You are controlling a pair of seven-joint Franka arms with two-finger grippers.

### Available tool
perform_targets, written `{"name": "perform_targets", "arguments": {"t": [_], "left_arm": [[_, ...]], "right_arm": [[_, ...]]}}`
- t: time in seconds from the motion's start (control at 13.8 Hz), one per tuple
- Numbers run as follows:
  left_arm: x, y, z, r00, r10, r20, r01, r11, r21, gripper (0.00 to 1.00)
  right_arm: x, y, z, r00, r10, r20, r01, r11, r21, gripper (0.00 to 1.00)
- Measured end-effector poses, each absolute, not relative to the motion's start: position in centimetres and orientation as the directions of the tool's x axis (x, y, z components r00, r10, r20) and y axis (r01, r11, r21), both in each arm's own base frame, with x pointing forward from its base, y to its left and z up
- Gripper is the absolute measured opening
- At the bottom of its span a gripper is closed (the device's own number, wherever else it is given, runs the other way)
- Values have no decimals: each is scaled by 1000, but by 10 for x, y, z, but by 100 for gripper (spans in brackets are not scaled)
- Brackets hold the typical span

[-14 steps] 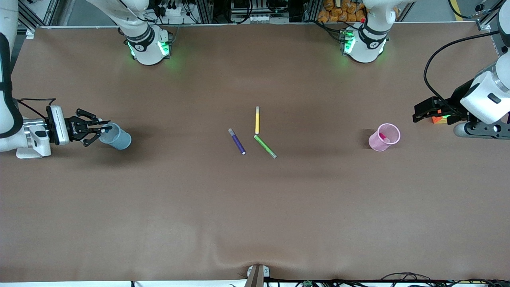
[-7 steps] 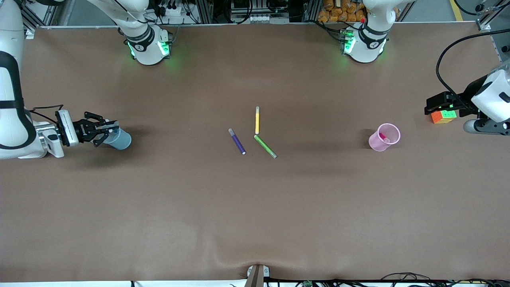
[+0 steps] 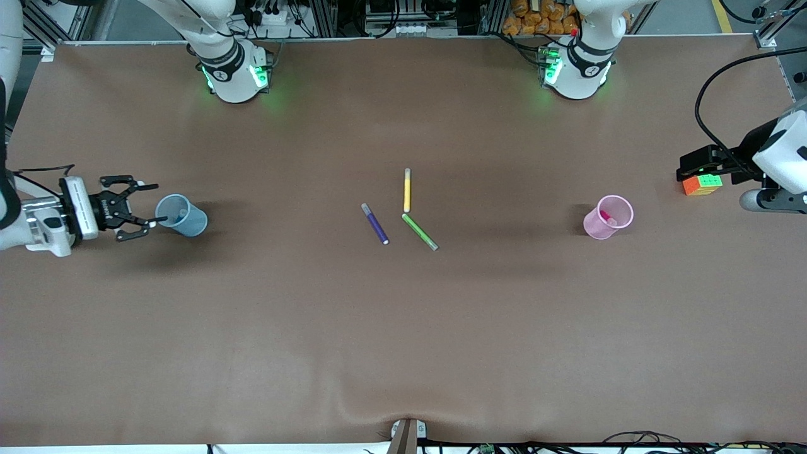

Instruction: Place pink and blue markers in matching cups

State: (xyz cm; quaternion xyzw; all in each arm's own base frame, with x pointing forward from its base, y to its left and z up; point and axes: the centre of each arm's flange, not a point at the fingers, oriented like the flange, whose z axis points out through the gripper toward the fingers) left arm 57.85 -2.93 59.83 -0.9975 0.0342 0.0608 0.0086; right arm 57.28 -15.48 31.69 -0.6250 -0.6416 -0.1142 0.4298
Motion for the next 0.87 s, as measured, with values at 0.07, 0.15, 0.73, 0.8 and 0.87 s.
{"name": "perform_targets", "arguments": {"t": [0.07,0.15,0.73,0.8,0.87], "left_arm": [[577,-34,602,991,-73,-115,-79,-996,-49,100],[574,-40,606,990,-81,-114,-89,-994,-68,100],[545,-28,622,991,-42,-128,-43,-999,-7,100],[544,-31,622,991,-46,-129,-47,-999,-7,100],[543,-32,622,990,-48,-129,-49,-999,-8,100]], "right_arm": [[581,-152,331,170,736,655,898,159,-411,100],[589,-146,345,186,764,618,895,128,-427,100],[611,-79,474,359,900,248,875,-233,-424,100],[609,-71,491,390,898,205,869,-286,-403,100],[605,-62,507,423,891,166,860,-337,-383,100]]}}
